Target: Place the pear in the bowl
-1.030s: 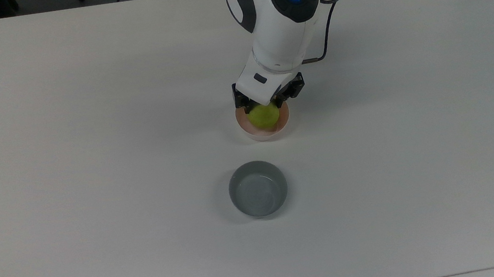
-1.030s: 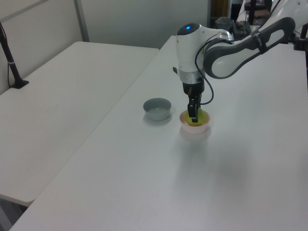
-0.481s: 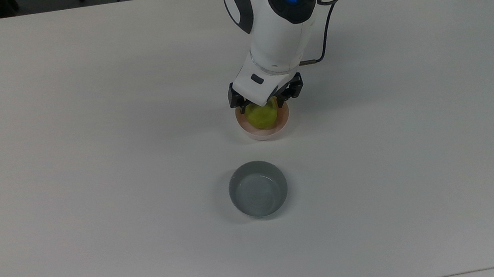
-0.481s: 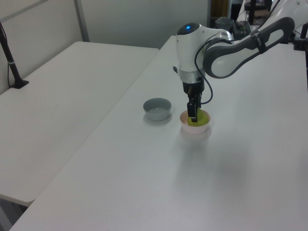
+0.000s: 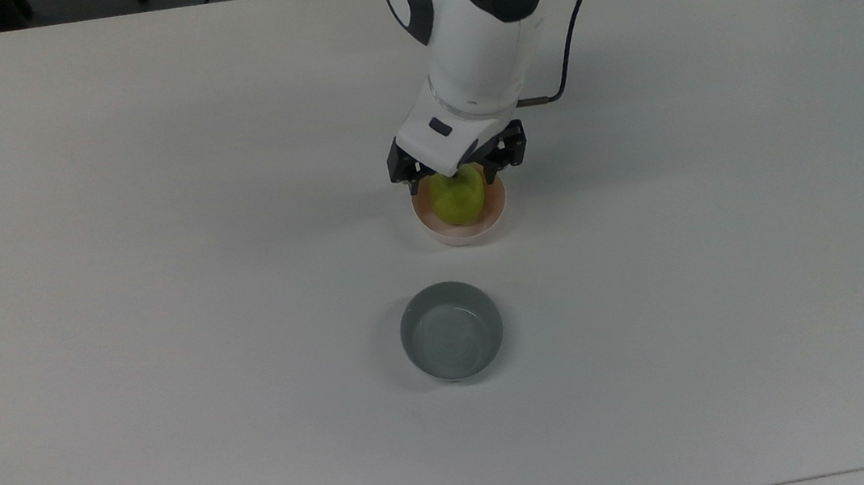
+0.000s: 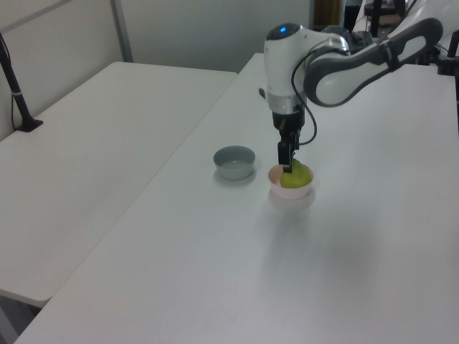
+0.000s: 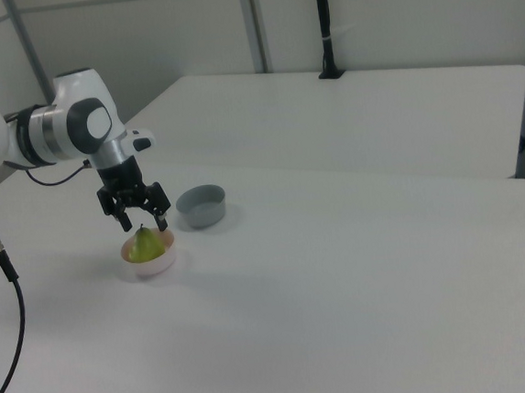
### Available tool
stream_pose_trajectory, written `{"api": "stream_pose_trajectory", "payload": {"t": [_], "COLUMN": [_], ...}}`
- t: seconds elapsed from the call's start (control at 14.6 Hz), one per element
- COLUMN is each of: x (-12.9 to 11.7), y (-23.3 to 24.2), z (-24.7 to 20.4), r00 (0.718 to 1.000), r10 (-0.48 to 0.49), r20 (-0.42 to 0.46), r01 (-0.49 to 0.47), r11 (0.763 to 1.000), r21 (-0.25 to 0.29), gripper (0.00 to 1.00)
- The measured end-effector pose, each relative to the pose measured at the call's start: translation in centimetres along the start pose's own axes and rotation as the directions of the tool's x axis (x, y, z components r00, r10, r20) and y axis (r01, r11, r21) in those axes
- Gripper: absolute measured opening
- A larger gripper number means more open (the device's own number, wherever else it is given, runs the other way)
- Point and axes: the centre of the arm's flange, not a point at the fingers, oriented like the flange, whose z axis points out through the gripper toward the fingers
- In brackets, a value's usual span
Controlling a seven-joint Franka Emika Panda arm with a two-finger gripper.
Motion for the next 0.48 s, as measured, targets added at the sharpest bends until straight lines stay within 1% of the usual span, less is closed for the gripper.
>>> {"api": "stream_pose_trajectory", "payload": {"t": [0.27, 0.48], "x": [-1.6, -3.0], "y": [1.9, 4.1], "z": [-4.8, -9.5], "r00": [1.000, 0.998], "r10": [0.027, 0.060], "r20": [0.001, -0.026], "r01": [-0.027, -0.060], "r11": [1.000, 0.998], "r21": [-0.012, -0.015], "gripper": [1.00, 1.00]}}
